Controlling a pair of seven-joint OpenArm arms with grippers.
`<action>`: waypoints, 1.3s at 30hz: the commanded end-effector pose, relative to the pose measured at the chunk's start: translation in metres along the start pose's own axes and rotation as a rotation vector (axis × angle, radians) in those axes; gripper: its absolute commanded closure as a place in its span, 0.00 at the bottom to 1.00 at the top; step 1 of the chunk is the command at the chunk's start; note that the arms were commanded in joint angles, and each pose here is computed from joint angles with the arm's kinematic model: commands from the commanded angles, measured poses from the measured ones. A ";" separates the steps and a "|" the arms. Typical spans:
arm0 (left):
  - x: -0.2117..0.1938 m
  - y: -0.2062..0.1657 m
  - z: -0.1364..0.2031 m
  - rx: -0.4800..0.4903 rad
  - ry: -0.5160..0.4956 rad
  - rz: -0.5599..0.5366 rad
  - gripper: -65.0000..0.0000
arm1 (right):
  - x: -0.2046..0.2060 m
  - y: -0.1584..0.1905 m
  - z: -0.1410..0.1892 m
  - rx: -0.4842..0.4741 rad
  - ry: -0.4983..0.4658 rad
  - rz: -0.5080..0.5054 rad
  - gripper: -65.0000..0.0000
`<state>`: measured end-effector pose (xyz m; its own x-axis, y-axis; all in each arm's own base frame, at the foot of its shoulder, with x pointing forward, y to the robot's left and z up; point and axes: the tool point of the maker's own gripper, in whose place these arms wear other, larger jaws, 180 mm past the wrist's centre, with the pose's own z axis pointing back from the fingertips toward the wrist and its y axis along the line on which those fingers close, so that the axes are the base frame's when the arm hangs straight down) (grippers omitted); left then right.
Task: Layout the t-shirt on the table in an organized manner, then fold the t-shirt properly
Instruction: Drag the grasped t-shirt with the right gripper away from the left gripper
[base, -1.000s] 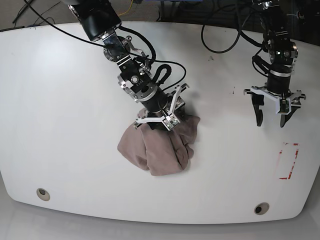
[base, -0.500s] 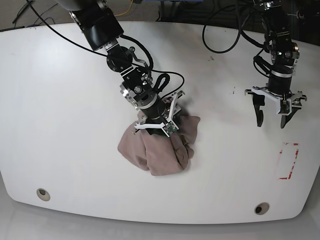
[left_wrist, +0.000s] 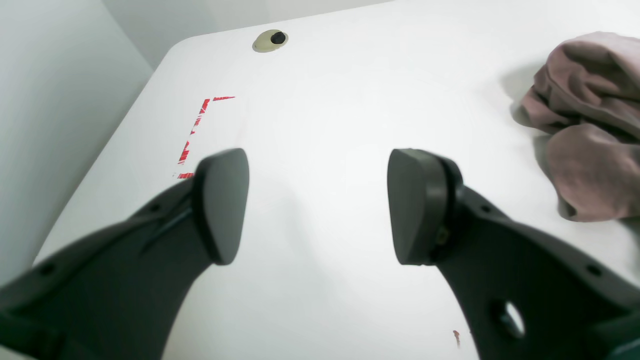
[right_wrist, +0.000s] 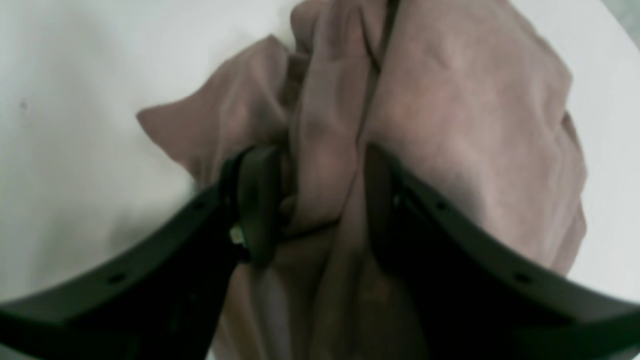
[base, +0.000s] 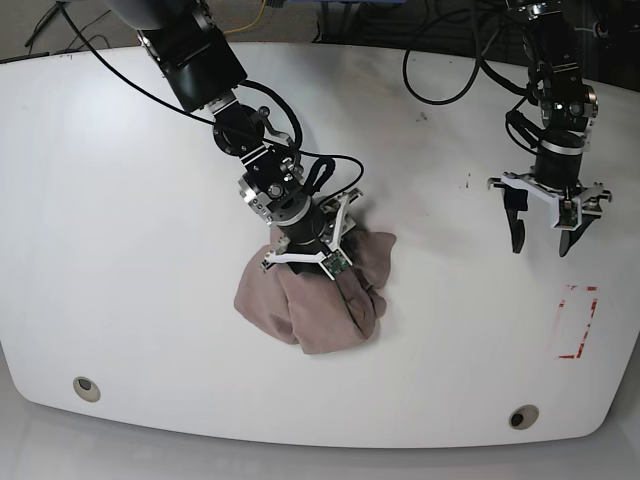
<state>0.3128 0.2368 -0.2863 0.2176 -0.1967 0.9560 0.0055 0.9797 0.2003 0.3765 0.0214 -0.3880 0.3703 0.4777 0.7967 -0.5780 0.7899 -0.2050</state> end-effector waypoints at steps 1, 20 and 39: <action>0.016 0.004 0.000 0.009 -0.057 -0.007 0.38 | 0.023 -0.008 0.000 -0.019 -0.064 0.003 0.60; 0.016 0.004 0.000 0.009 -0.057 -0.004 0.38 | 0.030 -0.005 0.005 -0.020 -0.085 -0.004 1.00; 0.015 0.003 0.000 0.009 -0.055 -0.004 0.38 | 0.100 -0.045 0.067 -0.136 -0.262 -0.053 1.00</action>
<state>0.3121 0.2361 -0.2873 0.2196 -0.1934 0.9562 0.0054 0.9804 0.1970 0.3835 0.0072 -0.2809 0.2415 0.3530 0.9039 -0.4651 0.8596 -0.2114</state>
